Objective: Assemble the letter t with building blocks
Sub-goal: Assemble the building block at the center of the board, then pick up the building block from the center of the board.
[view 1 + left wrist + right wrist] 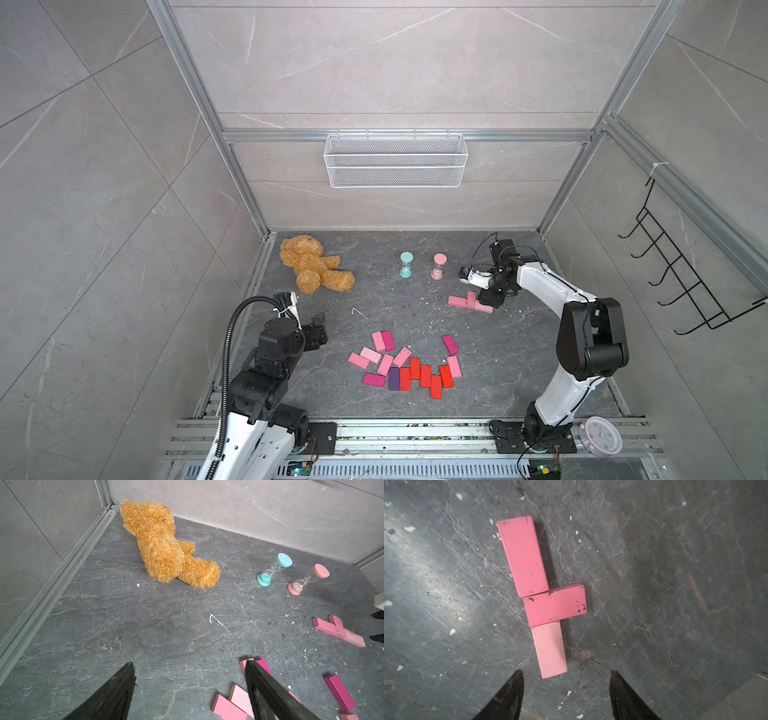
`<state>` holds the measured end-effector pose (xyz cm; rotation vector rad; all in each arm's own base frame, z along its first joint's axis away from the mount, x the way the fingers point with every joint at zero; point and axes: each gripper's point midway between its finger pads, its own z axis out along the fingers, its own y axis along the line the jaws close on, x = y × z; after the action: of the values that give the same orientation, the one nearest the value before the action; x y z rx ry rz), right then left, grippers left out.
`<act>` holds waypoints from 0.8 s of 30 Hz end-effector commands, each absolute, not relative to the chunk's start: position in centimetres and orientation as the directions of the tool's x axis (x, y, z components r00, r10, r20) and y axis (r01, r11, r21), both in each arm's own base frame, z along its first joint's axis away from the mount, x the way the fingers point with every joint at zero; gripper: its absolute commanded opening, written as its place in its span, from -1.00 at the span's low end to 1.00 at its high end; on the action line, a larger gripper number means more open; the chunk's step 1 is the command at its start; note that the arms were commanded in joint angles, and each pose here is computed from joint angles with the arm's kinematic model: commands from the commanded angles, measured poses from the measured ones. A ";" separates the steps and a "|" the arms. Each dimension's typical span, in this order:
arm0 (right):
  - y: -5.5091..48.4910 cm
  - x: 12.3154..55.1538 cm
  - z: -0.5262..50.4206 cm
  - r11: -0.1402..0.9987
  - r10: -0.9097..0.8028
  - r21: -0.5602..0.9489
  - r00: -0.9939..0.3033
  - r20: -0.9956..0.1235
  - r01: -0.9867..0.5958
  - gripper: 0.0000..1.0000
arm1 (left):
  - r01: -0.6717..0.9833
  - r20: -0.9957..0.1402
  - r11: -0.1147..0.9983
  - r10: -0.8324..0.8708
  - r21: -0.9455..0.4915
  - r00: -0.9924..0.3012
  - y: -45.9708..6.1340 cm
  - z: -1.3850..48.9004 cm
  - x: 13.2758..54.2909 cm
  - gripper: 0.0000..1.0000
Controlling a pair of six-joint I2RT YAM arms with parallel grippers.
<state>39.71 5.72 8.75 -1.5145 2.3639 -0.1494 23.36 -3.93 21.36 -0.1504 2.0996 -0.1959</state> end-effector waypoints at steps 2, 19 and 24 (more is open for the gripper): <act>7.0 39.1 12.7 0.591 -0.788 -0.210 -0.503 -0.355 -0.779 0.40 | -0.019 -0.850 0.981 -0.176 -0.192 -0.497 -4.0 21.6 23.8 0.72; 15.3 32.1 13.1 0.935 -0.212 0.156 -0.855 -0.474 -0.318 0.37 | -0.125 -0.828 0.985 -0.168 -0.119 -0.536 -2.2 20.7 23.7 0.76; 16.6 27.9 9.8 0.956 -0.221 0.099 -0.900 -0.375 -0.275 0.32 | -0.137 -0.822 0.984 -0.169 -0.111 -0.544 -2.1 20.4 24.0 0.77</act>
<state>29.03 16.39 10.44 -0.5132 2.7006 0.2543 23.69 -2.46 19.37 -0.1946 2.1778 -0.0645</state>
